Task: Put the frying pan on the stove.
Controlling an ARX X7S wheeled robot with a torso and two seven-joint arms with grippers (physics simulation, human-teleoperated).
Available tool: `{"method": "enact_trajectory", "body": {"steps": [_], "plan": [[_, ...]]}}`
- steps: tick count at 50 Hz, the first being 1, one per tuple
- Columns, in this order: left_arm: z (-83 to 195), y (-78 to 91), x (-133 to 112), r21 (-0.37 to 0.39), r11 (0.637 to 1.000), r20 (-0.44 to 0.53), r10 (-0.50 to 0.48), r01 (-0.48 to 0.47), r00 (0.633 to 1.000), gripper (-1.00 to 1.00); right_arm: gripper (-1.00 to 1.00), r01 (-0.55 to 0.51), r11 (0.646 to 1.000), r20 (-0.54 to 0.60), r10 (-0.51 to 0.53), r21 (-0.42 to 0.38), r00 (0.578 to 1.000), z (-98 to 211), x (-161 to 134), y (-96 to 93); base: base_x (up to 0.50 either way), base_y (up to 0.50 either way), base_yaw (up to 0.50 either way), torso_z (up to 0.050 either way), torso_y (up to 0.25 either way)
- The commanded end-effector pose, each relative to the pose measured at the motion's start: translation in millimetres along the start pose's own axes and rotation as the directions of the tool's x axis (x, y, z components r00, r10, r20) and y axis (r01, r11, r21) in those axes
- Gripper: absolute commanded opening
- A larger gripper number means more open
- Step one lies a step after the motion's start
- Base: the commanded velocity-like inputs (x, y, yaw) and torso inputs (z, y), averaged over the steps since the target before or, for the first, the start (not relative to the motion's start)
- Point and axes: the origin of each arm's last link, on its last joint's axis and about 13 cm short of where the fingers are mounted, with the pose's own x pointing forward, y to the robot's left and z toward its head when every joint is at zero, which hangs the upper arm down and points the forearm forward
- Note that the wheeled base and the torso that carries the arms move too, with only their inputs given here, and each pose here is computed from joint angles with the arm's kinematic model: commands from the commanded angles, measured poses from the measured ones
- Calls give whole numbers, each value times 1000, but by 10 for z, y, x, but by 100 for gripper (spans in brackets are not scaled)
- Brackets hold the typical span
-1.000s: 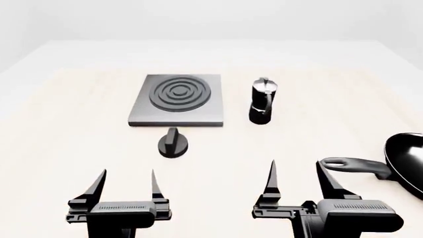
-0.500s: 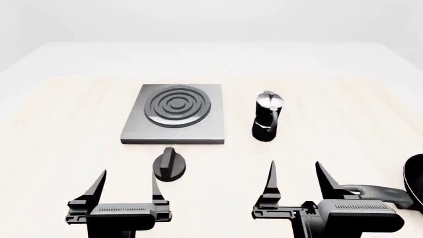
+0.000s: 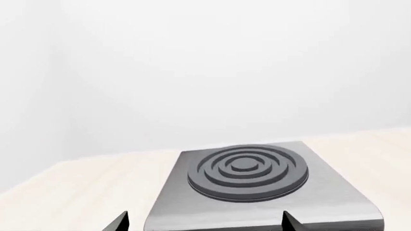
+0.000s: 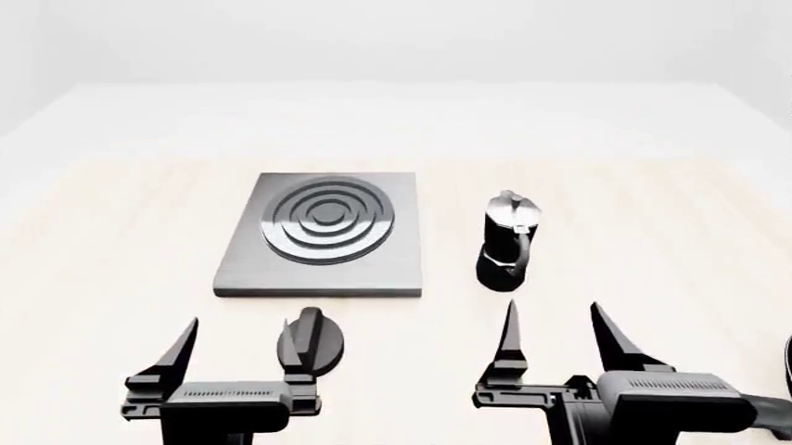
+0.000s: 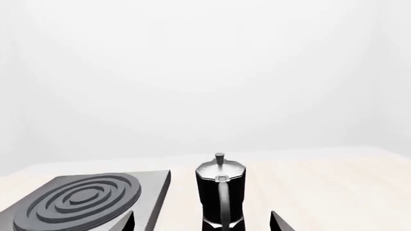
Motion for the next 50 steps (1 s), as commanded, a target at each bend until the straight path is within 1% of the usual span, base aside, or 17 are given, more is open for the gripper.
{"method": "enact_trajectory", "body": {"steps": [1, 3, 5, 8, 11, 12, 15, 22, 25, 27, 30, 34, 41, 42, 46, 47, 50], "plan": [[-14, -8, 0, 1, 1000, -5, -2, 2, 1000, 100, 100, 102, 994, -2, -102, -37, 995, -20, 65, -21, 0, 0, 0, 0, 0], [-16, -13, -1, 1, 1000, -5, -4, 4, 1000, 100, 100, 177, 982, -5, -178, -72, 984, -18, 155, -25, 0, 0, 0, 0, 0], [-1, -6, -2, 0, 1000, -1, -2, 2, 1000, 100, 100, 270, 962, 10, -270, -30, 963, 52, 226, -48, 0, 0, 0, 0, 0], [-3, 2, 5, -2, 1000, -1, 1, -1, 1000, 100, 100, 329, 944, 35, -328, -19, 944, 106, 284, -58, 0, 0, 0, 0, 0], [-1, 2, 3, -8, 1000, -4, 1, -1, 1000, 100, 100, 429, 901, 23, -428, -72, 903, 103, 331, -82, 0, 0, 0, 0, 0], [2, 4, 2, -9, 1000, -3, 2, -2, 1000, 100, 100, 444, 896, 24, -443, -31, 896, 112, 348, -90, 0, 0, 0, 0, 0], [-5, 4, 3, -10, 1000, -5, 3, -3, 1000, 100, 100, 488, 873, 3, -488, -8, 873, 109, 363, -96, 0, 0, 0, 0, 0], [-11, -4, 0, -8, 1000, -5, -3, 3, 1000, 100, 100, 597, 802, 57, -595, -20, 802, 138, 358, -119, 0, 0, 0, 0, 0], [-9, 0, 1, -9, 1000, -6, -2, 2, 1000, 100, 100, 611, 791, 92, -606, -31, 790, 174, 345, -122, 0, 0, 0, 0, 0], [-8, -5, -4, -9, 1000, -5, -5, 5, 1000, 100, 100, 689, 719, 159, -673, -91, 722, 164, 364, -173, 0, 0, 0, 0, 0], [-3, -7, -10, -8, 1000, -3, -7, 7, 1000, 100, 100, 696, 716, 138, -684, -60, 716, 163, 366, -175, 0, 0, 0, 0, 0], [-6, -1, -5, 2, 1000, 2, 1, -1, 1000, 100, 100, 759, 649, 158, -745, -48, 647, 148, 373, -184, 0, 0, 0, 0, 0], [-2, 6, -3, 0, 1000, 1, 5, -5, 1000, 100, 100, 781, 623, 130, -772, -33, 622, 127, 375, -173, 0, 0, 0, 0, 0], [1, 0, -8, 0, 1000, 2, 3, -3, 1000, 100, 100, 805, 593, 144, -795, -20, 589, 135, 381, -160, 0, 0, 0, 0, 0], [5, 2, -9, -2, 1000, 1, 2, -2, 1000, 100, 100, 809, 588, 129, -801, -8, 584, 126, 388, -150, 0, 0, 0, 0, 0], [7, 4, -8, -4, 1000, 2, 3, -3, 1000, 100, 100, 822, 569, 126, -815, -4, 565, 123, 388, -156, 0, 0, 0, 0, 0], [4, 5, -3, -5, 1000, 3, 6, -6, 1000, 100, 100, 830, 558, 123, -824, 3, 554, 114, 387, -166, 0, 0, 0, 0, 0]]}}
